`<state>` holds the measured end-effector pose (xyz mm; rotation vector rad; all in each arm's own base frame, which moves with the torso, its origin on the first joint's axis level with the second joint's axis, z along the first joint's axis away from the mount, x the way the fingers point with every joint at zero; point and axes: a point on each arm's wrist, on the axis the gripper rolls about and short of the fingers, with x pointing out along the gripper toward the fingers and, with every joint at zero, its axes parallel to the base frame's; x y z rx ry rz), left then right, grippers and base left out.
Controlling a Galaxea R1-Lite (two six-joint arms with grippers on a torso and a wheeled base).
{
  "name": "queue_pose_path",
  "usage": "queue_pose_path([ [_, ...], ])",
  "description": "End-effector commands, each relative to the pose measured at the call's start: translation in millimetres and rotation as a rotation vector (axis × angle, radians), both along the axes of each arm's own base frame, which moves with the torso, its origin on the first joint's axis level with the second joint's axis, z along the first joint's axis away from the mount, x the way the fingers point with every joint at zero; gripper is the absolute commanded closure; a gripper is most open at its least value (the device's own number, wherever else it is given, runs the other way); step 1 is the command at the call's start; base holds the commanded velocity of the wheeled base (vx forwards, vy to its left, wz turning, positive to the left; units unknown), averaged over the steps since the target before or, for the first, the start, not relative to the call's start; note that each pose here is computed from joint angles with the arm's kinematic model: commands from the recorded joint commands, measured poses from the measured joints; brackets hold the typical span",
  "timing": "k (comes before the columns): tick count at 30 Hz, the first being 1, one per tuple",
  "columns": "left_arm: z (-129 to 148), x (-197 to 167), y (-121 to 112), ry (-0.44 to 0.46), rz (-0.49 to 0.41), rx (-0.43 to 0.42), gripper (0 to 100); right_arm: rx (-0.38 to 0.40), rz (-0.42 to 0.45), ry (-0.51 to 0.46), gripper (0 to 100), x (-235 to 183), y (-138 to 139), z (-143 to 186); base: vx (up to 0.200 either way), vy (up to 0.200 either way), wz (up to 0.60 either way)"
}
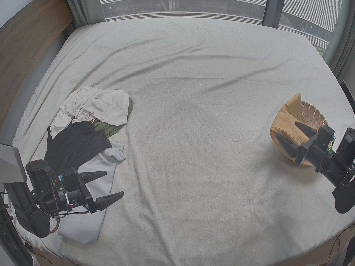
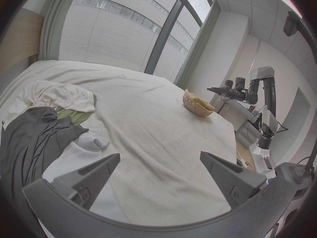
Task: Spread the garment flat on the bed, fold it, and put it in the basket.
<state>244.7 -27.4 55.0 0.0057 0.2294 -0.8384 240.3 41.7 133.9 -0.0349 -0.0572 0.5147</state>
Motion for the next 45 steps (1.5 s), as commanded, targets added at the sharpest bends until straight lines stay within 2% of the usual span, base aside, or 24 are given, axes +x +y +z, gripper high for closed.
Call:
queue_pose_path([
  [1, 6.7, -1.9, -1.9, -0.026, -0.007, -0.005, 0, -0.013, 0.109, 0.06, 0, -19.4, 22.2, -12.5, 0.0, 0.0, 0.0],
  [10, 29.3, -16.7, -9.9, -0.062, -0.036, -0.05, 0, -0.039, 0.193, 0.137, 0, -46.2, 33.2, -25.7, 0.0, 0.0, 0.0],
  [14, 57.9, -34.6, -20.0, -0.125, -0.078, -0.112, 0, -0.033, 0.198, 0.097, 0, -56.6, 31.2, -17.1, 0.0, 0.0, 0.0],
  [15, 57.9, -34.6, -20.0, -0.125, -0.078, -0.112, 0, -0.033, 0.198, 0.097, 0, -56.6, 31.2, -17.1, 0.0, 0.0, 0.0],
  [16, 69.4, -48.2, -25.6, -0.134, -0.095, -0.152, 0, -0.025, 0.196, 0.067, 0, -65.2, 29.0, -10.6, 0.0, 0.0, 0.0],
  [18, 76.8, -60.1, -27.6, -0.155, -0.089, -0.168, 0, -0.019, 0.193, 0.048, 0, -74.7, 25.6, -6.7, 0.0, 0.0, 0.0],
  [23, 76.6, -82.4, -23.1, -0.156, -0.052, -0.166, 0, 0.024, 0.171, 0.018, 0, -96.6, 17.1, 6.8, 0.0, 0.0, 0.0],
  [24, 77.4, -86.9, -22.0, -0.156, -0.046, -0.164, 0, 0.061, 0.155, 0.012, 0, -108.0, 12.4, 13.7, 0.0, 0.0, 0.0],
  [26, 79.6, -90.9, -19.2, -0.154, -0.014, -0.162, 0, 0.08, 0.139, 0.013, 0, -119.6, 8.1, 17.8, 0.0, 0.0, 0.0],
  [28, 83.6, -98.4, -18.0, -0.15, 0.023, -0.172, 0, 0.077, 0.082, 0.037, 0, -129.8, 2.0, 17.1, 0.0, 0.0, 0.0],
  [34, 79.0, -118.9, -19.9, -0.03, 0.056, -0.156, 0, 0.11, -0.01, 0.06, 0, -168.6, -13.6, 15.5, 0.0, 0.0, 0.0],
  [36, 78.4, -121.4, -19.7, -0.018, 0.064, -0.152, 0, 0.114, -0.028, 0.056, 0, -173.5, -16.0, 15.4, 0.0, 0.0, 0.0],
  [37, 77.9, -130.1, -17.2, 0.002, 0.089, -0.145, 0, 0.12, -0.096, 0.048, 0, -186.2, -23.3, 13.8, 0.0, 0.0, 0.0],
  [39, 77.9, -138.4, -14.7, 0.022, 0.098, -0.148, 0, 0.122, -0.127, 0.042, 0, -196.4, -27.6, 11.1, 0.0, 0.0, 0.0],
  [41, 79.0, -145.4, -12.6, 0.022, 0.099, -0.156, 0, 0.124, -0.143, 0.035, 0, -203.2, -30.0, 9.7, 0.0, 0.0, 0.0],
  [42, 81.4, -160.2, -8.2, 0.006, 0.104, -0.17, 0, 0.129, -0.17, 0.017, 0, -216.0, -33.6, 6.2, 0.0, 0.0, 0.0],
  [45, 78.3, -178.0, -1.7, 0.01, 0.154, -0.169, 0, 0.132, -0.218, 0.007, 0, -233.4, -37.6, -3.7, 0.0, 0.0, 0.0],
])
